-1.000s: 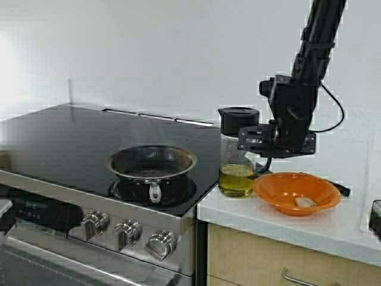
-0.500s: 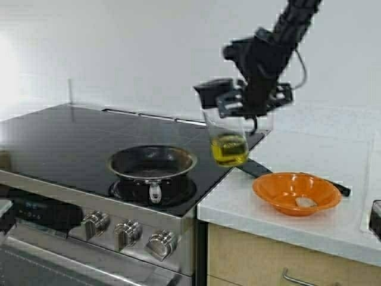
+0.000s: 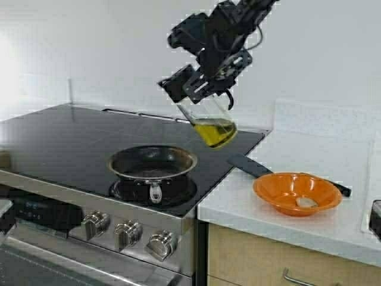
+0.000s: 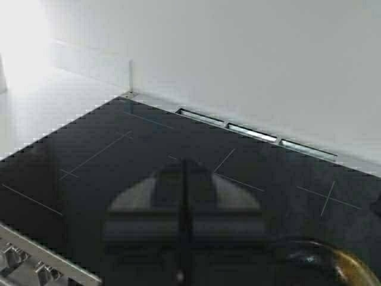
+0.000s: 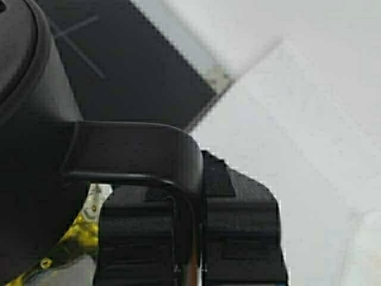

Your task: Add oil to the pan and cook the shrimp and serve it

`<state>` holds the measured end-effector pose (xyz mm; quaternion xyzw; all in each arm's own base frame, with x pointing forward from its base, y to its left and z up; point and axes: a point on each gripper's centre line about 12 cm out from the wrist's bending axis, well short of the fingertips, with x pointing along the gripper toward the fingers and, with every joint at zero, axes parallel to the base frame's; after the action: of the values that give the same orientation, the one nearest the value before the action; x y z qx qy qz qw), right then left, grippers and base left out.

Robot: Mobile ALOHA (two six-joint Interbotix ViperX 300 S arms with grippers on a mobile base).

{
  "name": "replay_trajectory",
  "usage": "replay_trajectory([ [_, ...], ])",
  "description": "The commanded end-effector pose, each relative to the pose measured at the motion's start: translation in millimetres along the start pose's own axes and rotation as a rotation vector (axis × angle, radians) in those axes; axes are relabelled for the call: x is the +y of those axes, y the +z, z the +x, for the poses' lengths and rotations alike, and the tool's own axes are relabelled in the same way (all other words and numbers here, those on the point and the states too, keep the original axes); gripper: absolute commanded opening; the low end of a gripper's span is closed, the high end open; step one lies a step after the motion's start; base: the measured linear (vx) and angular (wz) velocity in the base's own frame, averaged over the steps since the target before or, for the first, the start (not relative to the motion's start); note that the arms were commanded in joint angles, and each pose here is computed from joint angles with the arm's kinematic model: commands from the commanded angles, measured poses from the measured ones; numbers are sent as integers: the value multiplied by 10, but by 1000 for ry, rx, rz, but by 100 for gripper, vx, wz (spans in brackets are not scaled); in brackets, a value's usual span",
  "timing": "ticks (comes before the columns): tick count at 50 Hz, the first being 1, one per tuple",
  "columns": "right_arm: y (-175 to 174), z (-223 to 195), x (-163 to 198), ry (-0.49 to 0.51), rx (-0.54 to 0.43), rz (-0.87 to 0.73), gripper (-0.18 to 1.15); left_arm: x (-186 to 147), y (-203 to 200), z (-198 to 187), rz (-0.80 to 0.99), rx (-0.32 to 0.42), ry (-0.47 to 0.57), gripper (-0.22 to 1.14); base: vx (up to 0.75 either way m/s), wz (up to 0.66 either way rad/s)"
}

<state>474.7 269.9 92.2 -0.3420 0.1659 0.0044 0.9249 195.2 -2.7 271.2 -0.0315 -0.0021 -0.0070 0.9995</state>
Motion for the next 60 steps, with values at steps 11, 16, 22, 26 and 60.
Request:
replay_trajectory([
  [11, 357, 37, 137, -81, -56, -289, 8, -3, 51, 17, -6, -12, 0, 3, 0, 0],
  [16, 345, 93, 193, -92, -54, -362, 8, -3, 57, 18, -6, -14, -1, 3, 0, 0],
  [22, 353, 136, 230, -106, -56, -457, 8, -3, 57, 18, -6, -14, -1, 3, 0, 0],
  [26, 373, 155, 243, -113, -60, -521, 8, -3, 57, 18, -6, -14, -1, 3, 0, 0],
  [60, 471, 234, 443, -187, -183, -799, 8, -2, 38, 15, -8, -9, 0, 3, 0, 0],
])
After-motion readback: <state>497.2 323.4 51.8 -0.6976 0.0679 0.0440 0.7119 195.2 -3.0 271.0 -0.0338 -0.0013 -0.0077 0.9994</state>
